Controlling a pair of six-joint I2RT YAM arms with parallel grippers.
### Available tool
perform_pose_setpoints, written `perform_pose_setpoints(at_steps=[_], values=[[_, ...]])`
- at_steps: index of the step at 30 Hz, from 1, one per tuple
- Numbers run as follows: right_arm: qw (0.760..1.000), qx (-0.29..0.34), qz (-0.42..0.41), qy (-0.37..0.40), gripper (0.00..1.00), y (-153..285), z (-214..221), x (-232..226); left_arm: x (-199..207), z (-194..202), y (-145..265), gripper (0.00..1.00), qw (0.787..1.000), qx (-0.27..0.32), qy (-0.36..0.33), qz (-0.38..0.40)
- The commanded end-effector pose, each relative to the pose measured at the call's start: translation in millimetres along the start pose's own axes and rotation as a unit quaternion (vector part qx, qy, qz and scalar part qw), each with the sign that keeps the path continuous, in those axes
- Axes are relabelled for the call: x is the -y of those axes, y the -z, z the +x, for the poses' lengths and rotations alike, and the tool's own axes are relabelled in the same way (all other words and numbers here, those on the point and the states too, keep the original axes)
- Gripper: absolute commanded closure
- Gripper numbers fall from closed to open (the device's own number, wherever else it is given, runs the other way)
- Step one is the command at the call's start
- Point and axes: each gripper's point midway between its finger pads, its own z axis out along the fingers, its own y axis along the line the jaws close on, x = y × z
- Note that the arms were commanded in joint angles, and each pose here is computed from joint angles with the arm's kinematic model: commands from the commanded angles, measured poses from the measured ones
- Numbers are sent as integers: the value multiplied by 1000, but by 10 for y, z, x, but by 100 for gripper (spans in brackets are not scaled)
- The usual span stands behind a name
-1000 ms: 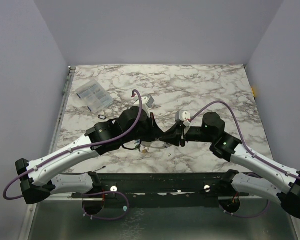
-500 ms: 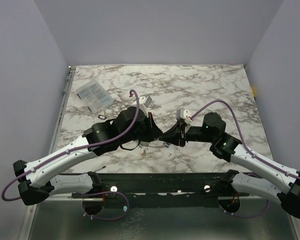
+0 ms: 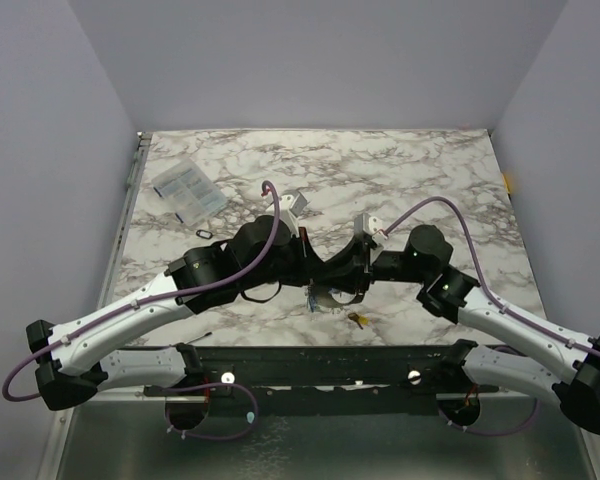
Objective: Put the keys on the keyring
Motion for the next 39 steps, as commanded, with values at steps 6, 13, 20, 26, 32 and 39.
perform_pose_setpoints(at_steps=[6, 13, 20, 26, 32, 39], values=[[1000, -24, 5, 3, 61, 14, 92, 17, 97, -146, 51, 100, 999, 26, 8, 21], [999, -34, 23, 21, 46, 71, 98, 56, 70, -165, 70, 100, 999, 29, 0, 14], [1000, -9, 12, 21, 59, 53, -20, 12, 61, -148, 51, 100, 1000, 26, -1, 12], [1000, -4, 6, 13, 82, 16, -28, 8, 71, -151, 62, 100, 1000, 26, -2, 14], [1000, 3, 6, 8, 95, 5, -31, 10, 45, -127, 52, 100, 1000, 23, -3, 11], [1000, 14, -3, 8, 99, 6, -71, -32, 5, -109, 45, 100, 1000, 24, -8, 7]])
